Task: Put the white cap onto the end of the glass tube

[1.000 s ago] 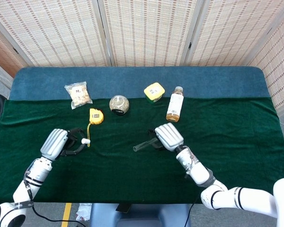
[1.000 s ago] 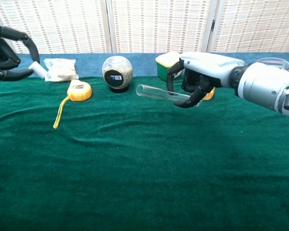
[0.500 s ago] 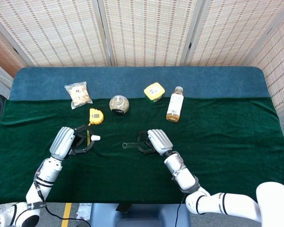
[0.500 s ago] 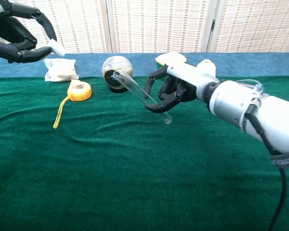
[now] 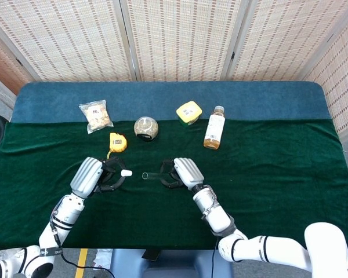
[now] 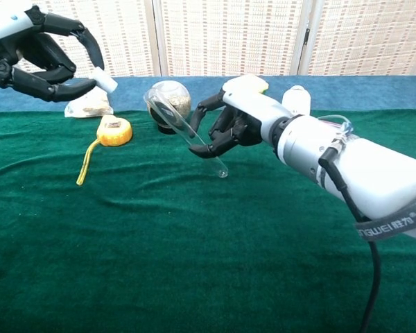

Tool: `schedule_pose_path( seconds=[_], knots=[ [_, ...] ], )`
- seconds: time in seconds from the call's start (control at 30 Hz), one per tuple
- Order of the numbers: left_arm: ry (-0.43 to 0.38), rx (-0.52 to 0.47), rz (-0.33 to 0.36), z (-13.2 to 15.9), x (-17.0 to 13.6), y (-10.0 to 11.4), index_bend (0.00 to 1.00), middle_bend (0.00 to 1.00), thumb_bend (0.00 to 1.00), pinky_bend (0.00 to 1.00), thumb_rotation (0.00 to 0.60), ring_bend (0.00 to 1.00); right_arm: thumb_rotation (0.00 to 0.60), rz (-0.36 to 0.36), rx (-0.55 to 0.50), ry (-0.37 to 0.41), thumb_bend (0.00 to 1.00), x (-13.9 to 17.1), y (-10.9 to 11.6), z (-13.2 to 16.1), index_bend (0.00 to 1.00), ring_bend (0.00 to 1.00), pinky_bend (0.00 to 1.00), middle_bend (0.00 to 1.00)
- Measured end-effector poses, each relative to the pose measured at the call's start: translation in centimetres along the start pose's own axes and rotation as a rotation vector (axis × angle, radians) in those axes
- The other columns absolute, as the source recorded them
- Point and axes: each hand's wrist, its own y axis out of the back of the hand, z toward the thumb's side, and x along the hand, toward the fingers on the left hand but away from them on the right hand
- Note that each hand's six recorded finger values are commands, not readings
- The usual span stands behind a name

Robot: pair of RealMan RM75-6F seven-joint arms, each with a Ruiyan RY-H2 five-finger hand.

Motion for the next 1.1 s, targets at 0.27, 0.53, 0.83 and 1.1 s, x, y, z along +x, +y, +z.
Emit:
schedule_pose_path(
  seconds=[0.27, 0.53, 0.83, 1.1],
  knots=[
    [-0.041, 0.031, 0.004, 1.3, 0.7, -0.1, 0.62, 1.0, 0.53, 0.81, 0.6, 0.91, 0.6, -0.001, -0.013, -0.006, 0.67, -0.3, -0.2, 0.4, 0.95, 1.0, 1.0, 1.0],
    [-0.073, 0.07, 0.006, 2.2, 0.9, -0.5, 0.62, 1.0, 0.53, 0.81, 0.6, 0.91, 0.6, -0.012, -0.022, -0.016, 0.67, -0.6, 0.0, 0.8, 0.95, 1.0, 1.0, 1.0],
    [-0.1, 0.114, 0.032, 2.9, 1.0, -0.6, 0.62, 1.0, 0.53, 0.81, 0.6, 0.91, 0.6, -0.019, -0.045, -0.014, 0.67, -0.8, -0.1, 1.3, 0.95, 1.0, 1.0, 1.0],
    [-0.107, 0.139, 0.042, 3.0, 1.0, -0.7, 0.63, 1.0, 0.54, 0.81, 0.6, 0.91, 0.6, -0.026, -0.053, -0.013, 0.67, -0.9, -0.1, 1.5, 0.95, 1.0, 1.0, 1.0]
  ],
)
